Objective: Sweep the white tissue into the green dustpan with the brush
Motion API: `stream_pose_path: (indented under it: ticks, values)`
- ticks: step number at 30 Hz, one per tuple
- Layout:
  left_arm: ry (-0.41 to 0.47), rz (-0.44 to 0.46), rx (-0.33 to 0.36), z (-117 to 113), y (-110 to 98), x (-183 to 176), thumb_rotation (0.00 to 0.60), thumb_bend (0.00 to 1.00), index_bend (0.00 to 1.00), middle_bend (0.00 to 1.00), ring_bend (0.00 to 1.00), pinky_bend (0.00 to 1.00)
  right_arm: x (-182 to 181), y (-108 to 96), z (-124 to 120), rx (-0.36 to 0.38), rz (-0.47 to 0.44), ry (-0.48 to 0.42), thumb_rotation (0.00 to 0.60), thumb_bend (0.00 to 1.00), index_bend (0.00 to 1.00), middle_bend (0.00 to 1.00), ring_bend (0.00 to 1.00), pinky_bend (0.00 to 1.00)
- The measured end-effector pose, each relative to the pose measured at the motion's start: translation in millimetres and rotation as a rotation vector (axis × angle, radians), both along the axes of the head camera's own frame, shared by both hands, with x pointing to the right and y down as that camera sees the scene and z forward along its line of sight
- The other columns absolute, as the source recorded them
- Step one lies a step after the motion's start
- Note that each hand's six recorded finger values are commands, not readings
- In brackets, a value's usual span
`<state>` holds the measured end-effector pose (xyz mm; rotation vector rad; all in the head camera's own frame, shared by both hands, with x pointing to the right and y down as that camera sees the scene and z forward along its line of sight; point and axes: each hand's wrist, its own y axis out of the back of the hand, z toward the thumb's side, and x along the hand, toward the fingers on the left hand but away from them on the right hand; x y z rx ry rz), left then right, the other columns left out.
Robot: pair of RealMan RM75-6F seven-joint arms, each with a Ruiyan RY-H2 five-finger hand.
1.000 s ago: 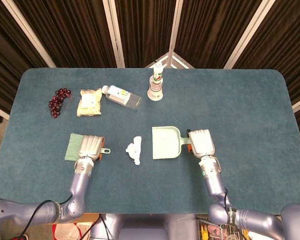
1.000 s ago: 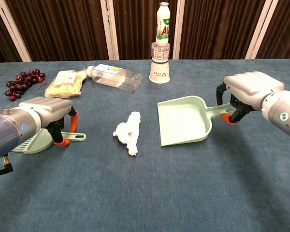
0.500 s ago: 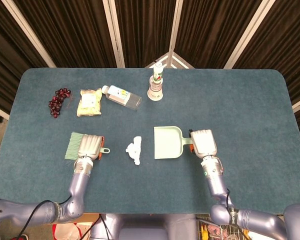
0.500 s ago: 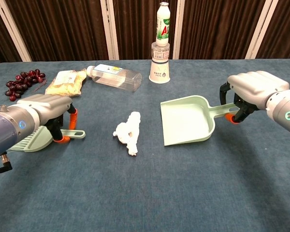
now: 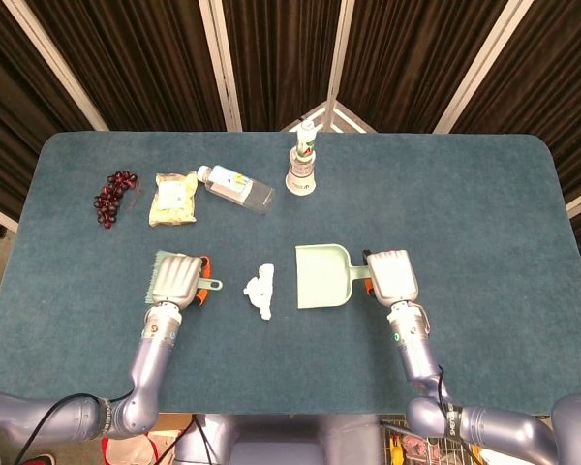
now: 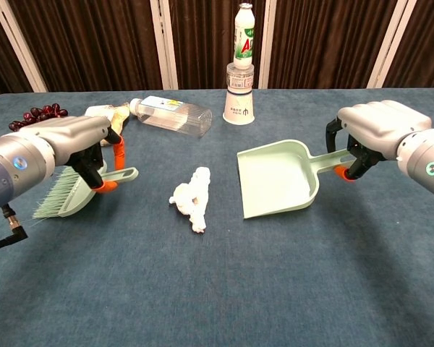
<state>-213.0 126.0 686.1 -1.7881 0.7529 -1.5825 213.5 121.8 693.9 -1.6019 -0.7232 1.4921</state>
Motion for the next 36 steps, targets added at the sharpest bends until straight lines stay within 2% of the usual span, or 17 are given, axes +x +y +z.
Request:
stream_pose_path:
  ticks: [12, 25, 36]
  values:
    - [0.075, -0.027, 0.038, -27.1, -4.1, -0.5, 0.6, 0.63, 0.76, 1.0, 0.97, 0.95, -4.4, -1.8, -10.4, 0.012, -0.012, -0.006, 0.6, 0.38, 0.6, 0.94, 0.92, 0.87]
    - [0.099, -0.054, 0.065, -46.1, -10.8, -16.1, 0.6, 0.64, 0.77, 1.0, 0.97, 0.95, -13.9, -1.4, -23.5, 0.029, -0.023, -0.013, 0.6, 0.38, 0.6, 0.94, 0.92, 0.87]
    - [0.166, -0.077, 0.08, -69.0, -17.0, -21.1, 0.6, 0.64, 0.77, 1.0, 0.97, 0.95, -19.6, -3.9, -33.3, 0.039, -0.025, -0.021, 0.6, 0.38, 0.6, 0.94, 0.92, 0.87]
